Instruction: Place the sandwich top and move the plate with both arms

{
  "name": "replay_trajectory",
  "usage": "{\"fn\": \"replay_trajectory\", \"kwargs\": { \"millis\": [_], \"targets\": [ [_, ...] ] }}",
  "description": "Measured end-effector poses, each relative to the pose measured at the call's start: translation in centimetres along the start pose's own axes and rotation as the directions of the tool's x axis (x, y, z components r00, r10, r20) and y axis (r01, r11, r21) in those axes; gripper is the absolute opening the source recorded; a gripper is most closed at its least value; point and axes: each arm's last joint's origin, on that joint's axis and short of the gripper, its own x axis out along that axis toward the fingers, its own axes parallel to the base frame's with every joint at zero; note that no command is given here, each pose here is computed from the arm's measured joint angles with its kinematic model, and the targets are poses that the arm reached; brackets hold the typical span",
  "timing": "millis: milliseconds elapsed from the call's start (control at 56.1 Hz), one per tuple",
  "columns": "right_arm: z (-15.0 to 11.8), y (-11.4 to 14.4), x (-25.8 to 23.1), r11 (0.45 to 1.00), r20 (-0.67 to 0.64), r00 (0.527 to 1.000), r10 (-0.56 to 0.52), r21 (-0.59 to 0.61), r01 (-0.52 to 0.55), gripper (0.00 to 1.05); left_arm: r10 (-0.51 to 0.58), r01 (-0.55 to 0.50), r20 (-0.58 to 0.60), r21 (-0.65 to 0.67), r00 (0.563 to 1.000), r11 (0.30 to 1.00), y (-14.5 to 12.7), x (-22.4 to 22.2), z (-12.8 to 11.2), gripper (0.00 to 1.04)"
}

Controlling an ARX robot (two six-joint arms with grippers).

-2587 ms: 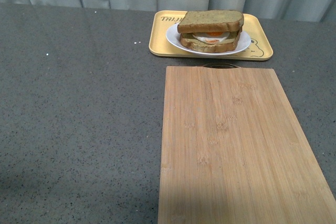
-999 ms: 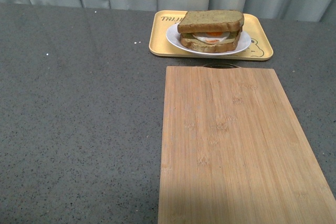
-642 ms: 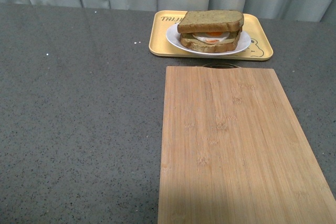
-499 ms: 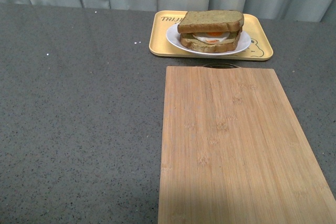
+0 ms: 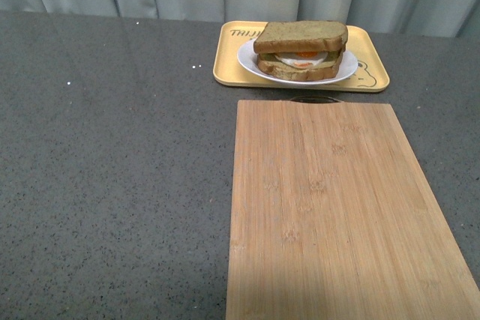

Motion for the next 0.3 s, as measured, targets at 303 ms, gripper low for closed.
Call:
{"fn": "replay_trajectory", "kwargs": {
  "millis": [303],
  "targets": [
    [0.00, 0.00, 0.00, 1.000, 0.000, 1.000, 0.000, 0.000, 0.000, 0.95, 0.000, 0.000, 0.000, 0.000, 1.000, 1.000, 0.00, 0.00, 0.00, 0.98]
  ]
}}
